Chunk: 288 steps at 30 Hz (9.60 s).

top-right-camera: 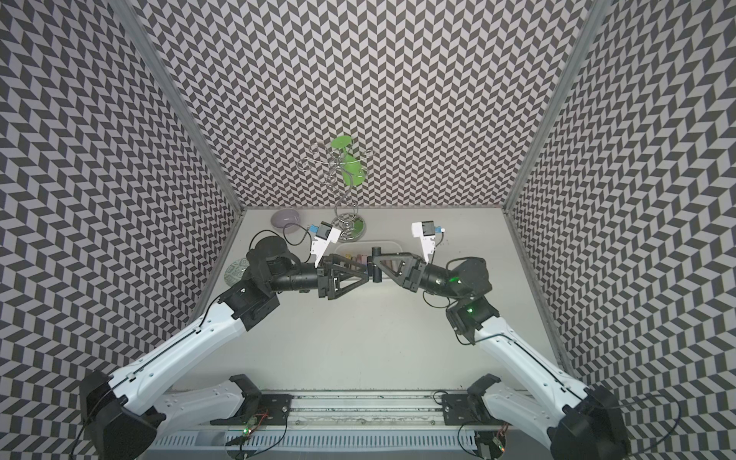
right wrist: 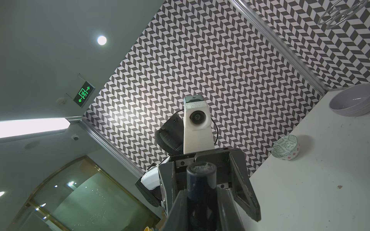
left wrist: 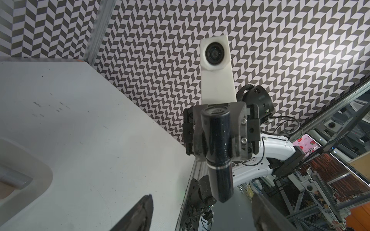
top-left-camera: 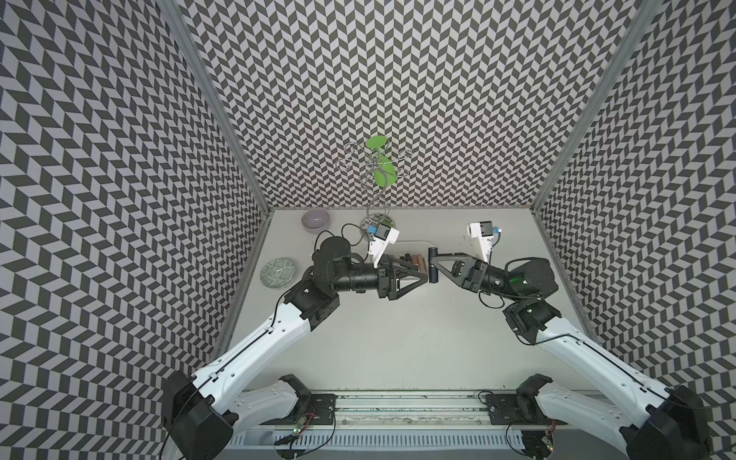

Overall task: Put the lipstick into the storage box
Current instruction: Pick up the lipstick at the center of the board, then place the lipstick in the storage box, then reset both arms

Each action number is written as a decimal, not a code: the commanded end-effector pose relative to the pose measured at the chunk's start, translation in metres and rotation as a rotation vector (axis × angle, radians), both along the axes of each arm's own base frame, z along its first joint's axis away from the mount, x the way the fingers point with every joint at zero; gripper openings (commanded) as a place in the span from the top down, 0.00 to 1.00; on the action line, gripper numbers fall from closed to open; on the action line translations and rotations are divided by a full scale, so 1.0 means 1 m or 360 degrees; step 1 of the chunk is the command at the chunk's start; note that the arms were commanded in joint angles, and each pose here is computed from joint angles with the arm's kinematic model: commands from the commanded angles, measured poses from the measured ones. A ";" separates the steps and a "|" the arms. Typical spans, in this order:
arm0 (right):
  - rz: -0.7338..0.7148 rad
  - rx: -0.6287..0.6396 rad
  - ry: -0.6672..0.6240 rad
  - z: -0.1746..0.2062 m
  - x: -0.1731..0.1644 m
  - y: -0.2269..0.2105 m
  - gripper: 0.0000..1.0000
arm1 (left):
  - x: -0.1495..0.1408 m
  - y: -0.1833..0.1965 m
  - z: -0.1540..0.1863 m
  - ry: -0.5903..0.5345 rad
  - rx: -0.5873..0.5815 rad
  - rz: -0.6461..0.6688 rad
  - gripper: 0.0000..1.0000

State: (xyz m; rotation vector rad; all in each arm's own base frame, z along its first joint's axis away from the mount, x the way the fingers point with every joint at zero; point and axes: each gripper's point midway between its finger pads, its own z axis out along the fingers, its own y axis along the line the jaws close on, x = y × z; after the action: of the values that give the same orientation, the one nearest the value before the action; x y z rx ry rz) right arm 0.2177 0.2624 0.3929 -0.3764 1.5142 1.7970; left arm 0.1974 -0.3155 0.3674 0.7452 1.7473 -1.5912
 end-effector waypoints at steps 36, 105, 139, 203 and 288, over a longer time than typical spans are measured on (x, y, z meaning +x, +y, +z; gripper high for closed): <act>0.0056 0.0061 -0.0095 0.013 -0.012 -0.003 0.74 | 0.002 -0.033 0.020 -0.0062 -0.0052 -0.0140 0.67; -0.0884 -0.1210 -0.0196 -0.088 0.048 -0.086 0.06 | 0.216 -0.005 -0.284 0.0728 0.1084 0.0589 0.81; -0.0857 -0.1142 -0.0151 -0.092 0.048 -0.081 0.06 | 0.236 -0.020 -0.226 0.0688 0.0857 0.0549 0.53; -0.0825 -0.1071 -0.0086 -0.101 0.062 -0.069 0.05 | 0.202 -0.043 -0.277 0.0936 0.0816 0.0124 0.52; -0.2122 -0.1436 -0.0117 -0.234 0.176 -0.275 0.00 | 0.087 0.257 -0.135 -0.0425 0.0902 0.2110 0.01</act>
State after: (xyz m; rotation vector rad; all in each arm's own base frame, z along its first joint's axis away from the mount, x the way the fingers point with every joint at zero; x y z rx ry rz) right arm 0.3846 -0.0044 0.1414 0.1579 1.8492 0.0597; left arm 0.2814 -0.0590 0.2270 -0.1136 1.8403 -0.1420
